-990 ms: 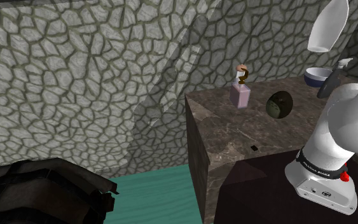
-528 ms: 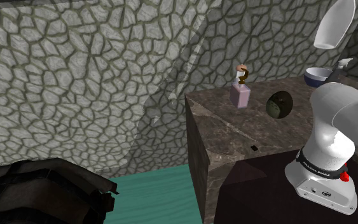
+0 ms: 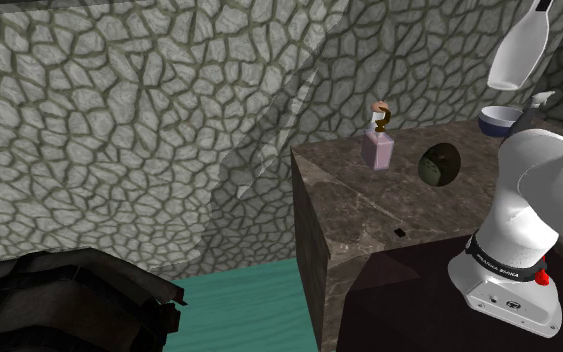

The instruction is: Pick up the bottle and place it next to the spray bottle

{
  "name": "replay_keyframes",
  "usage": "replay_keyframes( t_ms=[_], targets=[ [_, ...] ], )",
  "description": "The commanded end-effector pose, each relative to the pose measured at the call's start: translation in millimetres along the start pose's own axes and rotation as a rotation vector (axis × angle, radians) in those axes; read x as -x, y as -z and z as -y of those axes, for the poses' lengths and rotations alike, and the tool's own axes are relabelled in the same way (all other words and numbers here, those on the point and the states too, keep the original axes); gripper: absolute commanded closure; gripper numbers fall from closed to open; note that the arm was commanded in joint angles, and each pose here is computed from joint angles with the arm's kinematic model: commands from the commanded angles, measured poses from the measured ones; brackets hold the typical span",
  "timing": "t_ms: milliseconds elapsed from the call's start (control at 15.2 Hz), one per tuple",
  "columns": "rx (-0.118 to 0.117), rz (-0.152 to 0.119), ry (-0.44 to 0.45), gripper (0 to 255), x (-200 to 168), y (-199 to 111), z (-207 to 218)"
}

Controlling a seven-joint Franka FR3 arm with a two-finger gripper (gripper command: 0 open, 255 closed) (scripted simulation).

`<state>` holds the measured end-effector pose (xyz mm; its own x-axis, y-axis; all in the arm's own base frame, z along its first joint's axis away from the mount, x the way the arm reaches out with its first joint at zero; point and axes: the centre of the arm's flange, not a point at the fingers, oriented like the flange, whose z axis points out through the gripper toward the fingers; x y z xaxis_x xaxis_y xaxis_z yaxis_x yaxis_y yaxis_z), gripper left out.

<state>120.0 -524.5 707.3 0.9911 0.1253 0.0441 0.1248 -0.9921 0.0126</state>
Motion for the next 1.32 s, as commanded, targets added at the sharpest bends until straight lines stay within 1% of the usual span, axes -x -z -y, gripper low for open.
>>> replay_keyframes(
  t_ms=[0, 1254],
  targets=[
    [0.0, -0.001, -0.001, 255, 0.9, -11.8, -0.2],
    [0.0, -0.001, -0.001, 255, 5.3, -112.0, 1.0]
  ],
)
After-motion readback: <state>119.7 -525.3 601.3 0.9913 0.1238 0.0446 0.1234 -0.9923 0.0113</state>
